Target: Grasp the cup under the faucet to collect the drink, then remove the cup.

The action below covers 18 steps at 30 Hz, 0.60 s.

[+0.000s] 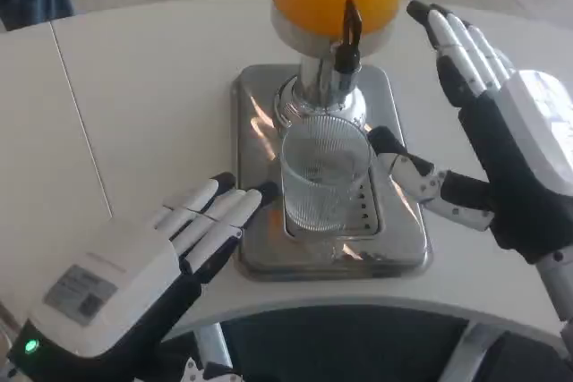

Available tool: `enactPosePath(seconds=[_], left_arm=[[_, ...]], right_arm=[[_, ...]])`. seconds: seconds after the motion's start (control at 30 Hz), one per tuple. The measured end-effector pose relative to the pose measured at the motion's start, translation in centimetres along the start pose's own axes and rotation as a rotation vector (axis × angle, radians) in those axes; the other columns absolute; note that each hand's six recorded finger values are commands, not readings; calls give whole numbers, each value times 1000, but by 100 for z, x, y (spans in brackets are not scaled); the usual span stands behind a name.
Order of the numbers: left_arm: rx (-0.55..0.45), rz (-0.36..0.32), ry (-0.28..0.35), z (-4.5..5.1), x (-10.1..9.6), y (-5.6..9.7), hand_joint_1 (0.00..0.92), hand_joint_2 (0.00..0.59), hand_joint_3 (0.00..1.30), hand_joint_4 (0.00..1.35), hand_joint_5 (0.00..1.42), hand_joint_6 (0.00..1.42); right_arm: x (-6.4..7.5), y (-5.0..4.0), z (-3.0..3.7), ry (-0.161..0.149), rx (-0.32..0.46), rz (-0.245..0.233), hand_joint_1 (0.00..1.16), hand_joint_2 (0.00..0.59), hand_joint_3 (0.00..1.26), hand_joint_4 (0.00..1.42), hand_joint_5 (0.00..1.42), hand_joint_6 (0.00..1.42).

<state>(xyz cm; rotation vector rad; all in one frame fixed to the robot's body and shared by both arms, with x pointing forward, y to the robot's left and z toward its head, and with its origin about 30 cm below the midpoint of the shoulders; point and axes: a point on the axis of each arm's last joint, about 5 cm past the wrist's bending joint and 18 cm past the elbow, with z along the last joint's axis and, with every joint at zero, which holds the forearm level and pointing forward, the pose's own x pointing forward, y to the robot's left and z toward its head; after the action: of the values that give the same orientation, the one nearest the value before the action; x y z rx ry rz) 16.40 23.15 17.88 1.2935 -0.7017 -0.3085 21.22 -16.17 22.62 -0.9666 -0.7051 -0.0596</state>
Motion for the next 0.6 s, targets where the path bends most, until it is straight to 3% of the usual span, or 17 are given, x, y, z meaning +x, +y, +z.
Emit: enactPosePath(seconds=[0.3, 0.6], left_arm=[[11, -38, -17, 37, -49, 29, 62, 104, 0, 0, 0, 97], [19, -63, -11, 48, -79, 51, 62, 104, 0, 0, 0, 97]], right_arm=[[148, 117, -97, 2, 51, -27, 475, 424, 1, 0, 0, 53], [303, 267, -60, -41, 109, -36, 468, 432, 0, 0, 0, 60]])
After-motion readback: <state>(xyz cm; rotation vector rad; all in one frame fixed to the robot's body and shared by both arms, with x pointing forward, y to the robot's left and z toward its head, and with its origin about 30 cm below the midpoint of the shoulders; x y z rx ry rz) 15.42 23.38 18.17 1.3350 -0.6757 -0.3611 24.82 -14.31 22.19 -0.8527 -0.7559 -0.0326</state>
